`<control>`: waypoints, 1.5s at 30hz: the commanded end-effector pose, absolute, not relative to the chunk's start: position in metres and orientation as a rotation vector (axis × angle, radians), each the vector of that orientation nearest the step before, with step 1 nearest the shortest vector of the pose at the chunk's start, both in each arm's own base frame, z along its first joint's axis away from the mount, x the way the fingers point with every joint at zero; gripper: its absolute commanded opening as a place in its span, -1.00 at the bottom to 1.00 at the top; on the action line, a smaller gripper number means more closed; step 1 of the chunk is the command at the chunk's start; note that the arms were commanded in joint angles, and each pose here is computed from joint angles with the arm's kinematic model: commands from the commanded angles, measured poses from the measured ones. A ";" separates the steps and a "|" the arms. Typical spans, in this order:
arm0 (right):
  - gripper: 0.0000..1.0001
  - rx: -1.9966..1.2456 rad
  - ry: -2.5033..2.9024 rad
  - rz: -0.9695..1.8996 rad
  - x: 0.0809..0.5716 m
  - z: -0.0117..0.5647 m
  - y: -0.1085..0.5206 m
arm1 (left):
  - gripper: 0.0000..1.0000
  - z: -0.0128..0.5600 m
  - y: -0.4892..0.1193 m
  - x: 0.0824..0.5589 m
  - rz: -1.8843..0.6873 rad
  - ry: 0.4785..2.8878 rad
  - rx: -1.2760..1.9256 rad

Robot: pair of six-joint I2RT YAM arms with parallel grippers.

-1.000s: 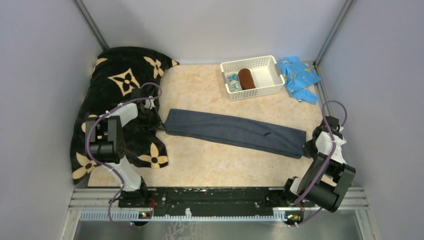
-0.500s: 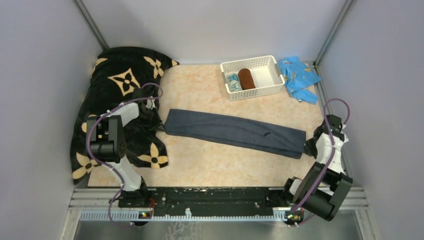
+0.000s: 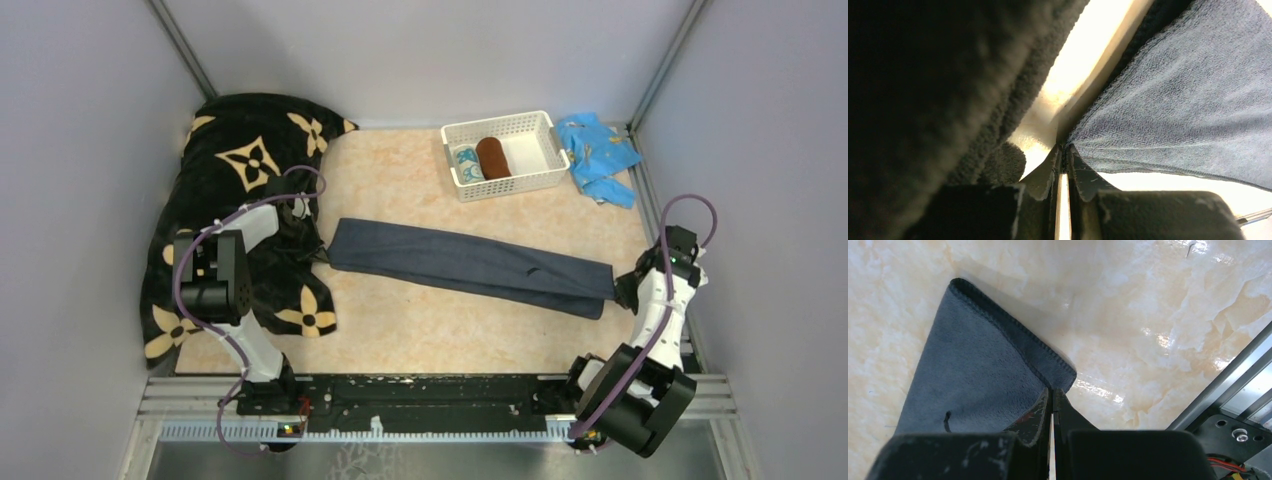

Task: Roll the towels
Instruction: Fold the towel at the center of the board.

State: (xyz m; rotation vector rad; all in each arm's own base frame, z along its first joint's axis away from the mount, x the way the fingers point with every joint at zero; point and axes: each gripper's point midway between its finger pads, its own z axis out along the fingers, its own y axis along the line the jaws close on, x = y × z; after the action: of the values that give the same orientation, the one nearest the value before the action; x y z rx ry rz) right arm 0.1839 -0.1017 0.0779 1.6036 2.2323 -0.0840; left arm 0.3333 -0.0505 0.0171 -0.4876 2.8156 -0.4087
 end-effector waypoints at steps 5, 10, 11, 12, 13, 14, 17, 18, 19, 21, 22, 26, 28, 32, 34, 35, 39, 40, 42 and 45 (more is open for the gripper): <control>-1.00 1.590 2.204 -0.087 0.185 0.096 -0.105 | -0.77 -0.004 -0.030 0.311 -0.252 2.921 -0.577; -1.00 1.608 2.224 -0.129 0.176 0.079 -0.106 | -0.77 -0.003 -0.026 0.311 -0.216 2.915 -0.581; -1.00 1.610 2.231 -0.109 0.177 0.076 -0.104 | -0.77 -0.003 -0.025 0.311 -0.211 2.917 -0.584; -1.00 1.616 2.238 -0.101 0.177 0.072 -0.103 | -0.77 -0.003 -0.025 0.311 -0.208 2.917 -0.585; -1.00 1.620 2.243 -0.099 0.177 0.069 -0.103 | -0.77 -0.002 -0.025 0.311 -0.210 2.915 -0.583; -1.00 1.627 2.255 -0.095 0.177 0.065 -0.102 | -0.76 -0.002 -0.026 0.311 -0.218 2.913 -0.584; -0.97 1.636 2.271 -0.071 0.180 0.056 -0.100 | -0.75 -0.003 -0.027 0.310 -0.226 2.915 -0.580; -0.95 1.641 2.278 -0.063 0.180 0.051 -0.099 | -0.75 -0.003 -0.027 0.310 -0.226 2.915 -0.581; -0.94 1.644 2.286 -0.056 0.180 0.048 -0.098 | -0.74 -0.003 -0.027 0.310 -0.226 2.915 -0.581; -0.91 1.648 2.306 -0.054 0.180 0.045 -0.097 | -0.73 -0.003 -0.027 0.310 -0.225 2.916 -0.581; -0.90 1.648 2.312 -0.047 0.180 0.043 -0.096 | -0.73 -0.003 -0.027 0.310 -0.223 2.914 -0.582; -0.55 1.643 2.337 -0.013 0.182 0.041 -0.092 | -0.68 0.001 -0.026 0.314 -0.218 2.902 -0.576; -0.24 1.636 2.337 -0.018 0.182 0.044 -0.093 | -0.60 0.002 -0.026 0.315 -0.219 2.897 -0.574; 0.00 1.593 2.284 -0.035 0.190 0.062 -0.101 | -0.42 0.009 -0.026 0.319 -0.230 2.876 -0.564; 0.05 1.547 2.243 -0.058 0.196 0.077 -0.109 | -0.32 0.016 -0.029 0.321 -0.255 2.856 -0.556; 0.07 1.516 2.223 -0.071 0.200 0.086 -0.114 | -0.28 0.021 -0.030 0.323 -0.263 2.842 -0.552; 0.16 1.408 2.167 0.045 0.228 0.107 -0.112 | -0.07 0.046 -0.036 0.332 -0.303 2.764 -0.525; 0.19 1.365 2.162 0.096 0.237 0.109 -0.107 | -0.05 0.054 -0.038 0.335 -0.308 2.743 -0.514; 0.30 1.270 2.144 0.147 0.256 0.118 -0.101 | -0.03 0.072 -0.043 0.340 -0.309 2.700 -0.490; 0.35 1.085 2.137 0.243 0.284 0.131 -0.083 | -0.01 0.107 -0.063 0.352 -0.281 2.604 -0.392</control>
State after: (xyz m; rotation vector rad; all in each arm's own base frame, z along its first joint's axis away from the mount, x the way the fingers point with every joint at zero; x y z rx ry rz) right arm 0.2345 -0.0967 0.0940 1.3611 2.2173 0.0988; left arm 0.3333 -0.0477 0.0542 -0.4693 2.7492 -0.3391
